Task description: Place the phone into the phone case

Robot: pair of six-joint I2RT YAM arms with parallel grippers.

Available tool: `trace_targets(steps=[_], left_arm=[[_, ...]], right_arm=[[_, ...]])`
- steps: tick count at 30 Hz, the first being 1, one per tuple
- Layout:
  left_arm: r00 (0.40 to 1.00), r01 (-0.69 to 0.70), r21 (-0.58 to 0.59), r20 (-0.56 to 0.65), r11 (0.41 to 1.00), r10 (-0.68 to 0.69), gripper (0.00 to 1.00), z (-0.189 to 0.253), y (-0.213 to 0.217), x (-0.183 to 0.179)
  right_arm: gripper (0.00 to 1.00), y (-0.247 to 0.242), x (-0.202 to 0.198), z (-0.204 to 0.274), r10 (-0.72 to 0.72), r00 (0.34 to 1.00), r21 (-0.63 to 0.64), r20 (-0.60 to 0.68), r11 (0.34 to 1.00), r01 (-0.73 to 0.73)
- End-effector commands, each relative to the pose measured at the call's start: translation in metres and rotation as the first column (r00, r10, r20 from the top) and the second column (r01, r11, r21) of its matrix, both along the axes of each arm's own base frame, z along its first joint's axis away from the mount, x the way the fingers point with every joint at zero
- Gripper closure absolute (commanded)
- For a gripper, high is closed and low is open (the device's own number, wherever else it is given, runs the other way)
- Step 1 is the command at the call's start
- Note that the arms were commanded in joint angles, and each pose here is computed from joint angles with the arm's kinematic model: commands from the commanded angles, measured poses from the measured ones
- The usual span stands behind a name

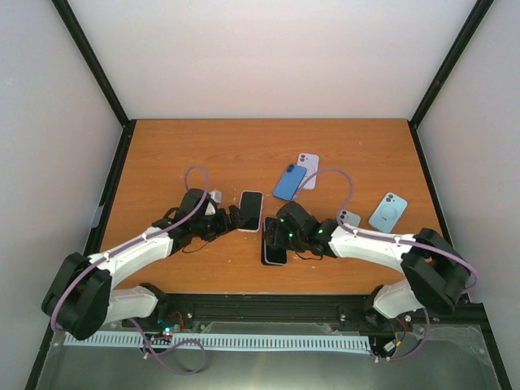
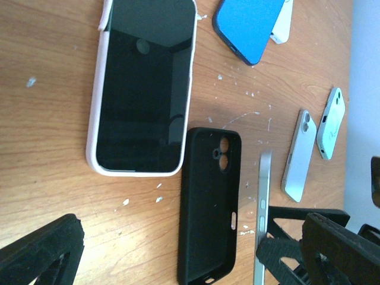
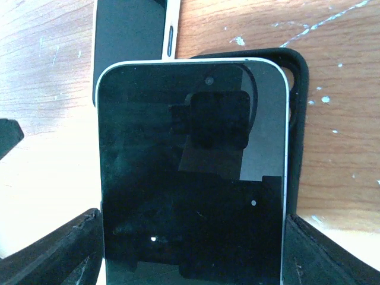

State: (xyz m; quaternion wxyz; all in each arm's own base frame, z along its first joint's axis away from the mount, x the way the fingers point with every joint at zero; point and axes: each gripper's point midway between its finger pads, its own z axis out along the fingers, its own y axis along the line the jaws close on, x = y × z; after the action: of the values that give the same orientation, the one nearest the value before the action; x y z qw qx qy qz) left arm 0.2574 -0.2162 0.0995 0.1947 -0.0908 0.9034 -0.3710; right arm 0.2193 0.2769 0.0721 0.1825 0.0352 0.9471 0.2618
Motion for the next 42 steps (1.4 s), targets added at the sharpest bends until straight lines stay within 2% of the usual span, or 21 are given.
trace_targets(steps=[1,21,23,28,32,39,42], left_arm=[[0.999,-0.026,-0.006,0.020,1.000,0.026,0.01,-0.002,0.006,0.000],[0.999,-0.030,0.011,0.011,0.999,0.030,0.04,-0.011,0.009,-0.004],[1.000,-0.025,0.009,0.005,1.000,0.025,0.04,-0.013,0.008,-0.005],[1.000,0.002,0.004,-0.006,1.000,-0.002,0.05,-0.017,0.004,-0.006],[0.999,0.029,0.002,-0.033,1.000,-0.029,0.05,-0.023,0.000,-0.008],[0.995,0.071,-0.011,-0.073,0.997,-0.072,0.06,-0.034,-0.009,-0.013],[0.992,0.102,-0.030,-0.072,0.994,-0.104,0.12,-0.032,-0.017,-0.015]], right_arm=[[0.57,0.020,0.017,0.013,0.003,0.999,0.069,0.037,0.998,-0.006],[0.53,0.013,0.025,-0.031,-0.032,0.999,-0.019,-0.028,0.999,0.031],[0.49,0.011,0.025,-0.032,-0.037,0.999,-0.032,-0.028,0.999,0.036],[0.31,0.009,0.025,-0.028,-0.036,0.999,-0.060,-0.032,0.998,0.034],[0.20,0.012,0.024,-0.021,-0.016,1.000,-0.028,-0.018,0.999,0.015],[0.14,0.011,0.023,-0.008,0.000,1.000,-0.013,0.004,1.000,0.000],[0.13,0.007,0.023,-0.005,0.011,1.000,-0.014,0.018,1.000,-0.011]])
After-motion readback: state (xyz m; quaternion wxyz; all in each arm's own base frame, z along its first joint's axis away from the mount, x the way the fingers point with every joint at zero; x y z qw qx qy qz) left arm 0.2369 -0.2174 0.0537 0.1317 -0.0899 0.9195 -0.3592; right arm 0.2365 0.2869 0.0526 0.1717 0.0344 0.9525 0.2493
